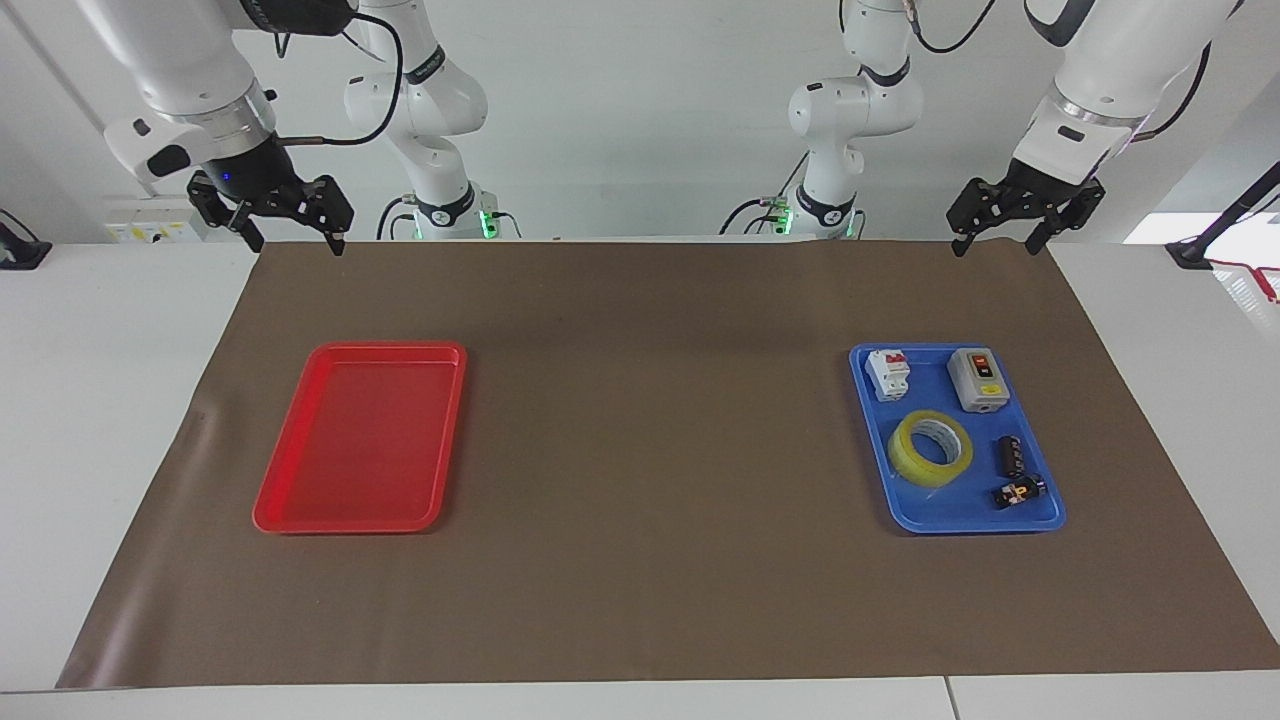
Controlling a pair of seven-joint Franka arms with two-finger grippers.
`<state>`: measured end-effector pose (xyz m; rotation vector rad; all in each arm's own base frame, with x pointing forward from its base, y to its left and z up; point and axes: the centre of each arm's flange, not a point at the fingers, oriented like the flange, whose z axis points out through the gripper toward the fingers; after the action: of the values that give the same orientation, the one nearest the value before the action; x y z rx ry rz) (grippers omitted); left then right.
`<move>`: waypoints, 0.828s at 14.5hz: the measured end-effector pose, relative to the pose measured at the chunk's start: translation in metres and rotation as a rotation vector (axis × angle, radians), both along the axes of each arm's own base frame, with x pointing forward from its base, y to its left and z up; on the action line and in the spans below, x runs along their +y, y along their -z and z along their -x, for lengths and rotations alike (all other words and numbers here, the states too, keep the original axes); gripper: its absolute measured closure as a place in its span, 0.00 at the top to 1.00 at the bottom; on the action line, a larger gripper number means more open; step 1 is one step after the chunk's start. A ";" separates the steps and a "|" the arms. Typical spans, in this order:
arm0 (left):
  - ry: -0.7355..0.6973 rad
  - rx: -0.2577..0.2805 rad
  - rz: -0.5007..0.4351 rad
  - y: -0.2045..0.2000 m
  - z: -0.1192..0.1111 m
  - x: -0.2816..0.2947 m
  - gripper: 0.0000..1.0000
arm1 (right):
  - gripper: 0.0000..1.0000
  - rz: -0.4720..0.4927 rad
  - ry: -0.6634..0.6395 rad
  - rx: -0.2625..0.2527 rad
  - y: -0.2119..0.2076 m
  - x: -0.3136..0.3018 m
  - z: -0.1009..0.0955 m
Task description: Place and move tape with both arms
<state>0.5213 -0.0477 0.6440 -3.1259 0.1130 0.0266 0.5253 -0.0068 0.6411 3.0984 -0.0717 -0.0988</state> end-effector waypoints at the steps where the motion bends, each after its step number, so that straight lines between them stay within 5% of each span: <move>1: 0.000 0.000 0.000 0.000 0.000 0.000 1.00 | 1.00 0.000 0.000 0.000 0.000 0.000 0.000; 12: -0.003 0.005 -0.001 0.002 0.000 -0.001 1.00 | 1.00 0.000 0.000 0.000 0.000 0.000 0.000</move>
<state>0.5209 -0.0491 0.6421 -3.1257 0.1075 0.0350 0.5253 -0.0068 0.6411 3.0984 -0.0717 -0.0988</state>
